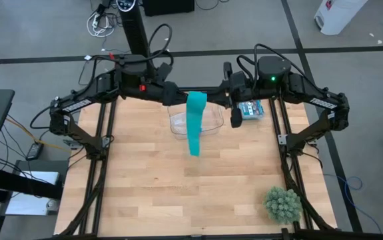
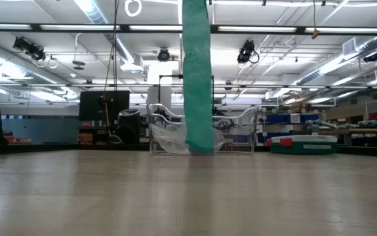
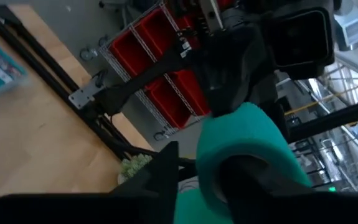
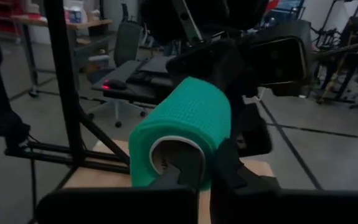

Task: Roll bandage
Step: Roll the sky blue bandage

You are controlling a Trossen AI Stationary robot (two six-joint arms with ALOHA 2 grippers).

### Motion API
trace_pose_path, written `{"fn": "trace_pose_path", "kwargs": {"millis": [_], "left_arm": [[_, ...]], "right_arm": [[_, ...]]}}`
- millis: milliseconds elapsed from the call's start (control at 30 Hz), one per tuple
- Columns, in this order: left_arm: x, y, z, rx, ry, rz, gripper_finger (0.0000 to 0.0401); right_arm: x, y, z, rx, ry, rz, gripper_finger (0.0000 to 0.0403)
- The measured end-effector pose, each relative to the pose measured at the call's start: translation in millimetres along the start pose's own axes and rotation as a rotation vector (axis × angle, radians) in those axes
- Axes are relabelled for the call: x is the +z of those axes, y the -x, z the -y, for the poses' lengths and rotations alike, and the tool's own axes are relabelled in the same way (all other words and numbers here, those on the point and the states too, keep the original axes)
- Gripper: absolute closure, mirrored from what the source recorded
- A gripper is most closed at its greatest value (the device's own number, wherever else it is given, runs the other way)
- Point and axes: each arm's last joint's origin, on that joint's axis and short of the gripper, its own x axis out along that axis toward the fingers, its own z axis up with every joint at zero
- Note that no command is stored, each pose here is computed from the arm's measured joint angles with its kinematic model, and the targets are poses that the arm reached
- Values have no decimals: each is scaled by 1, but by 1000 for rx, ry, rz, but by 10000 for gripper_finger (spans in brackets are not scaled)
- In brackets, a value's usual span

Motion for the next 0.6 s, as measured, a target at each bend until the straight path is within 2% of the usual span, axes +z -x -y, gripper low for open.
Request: {"fn": "trace_pose_path", "kwargs": {"millis": [133, 233, 600], "left_arm": [[2, 0, 3, -26, -56, 20, 231], [4, 0, 4, -46, -102, 31, 215], [8, 15, 14, -110, -169, 69, 226]], "right_arm": [[1, 1, -1, 18, -17, 7, 400], [1, 1, -1, 26, -21, 9, 401], [5, 11, 1, 36, -41, 29, 402]]}}
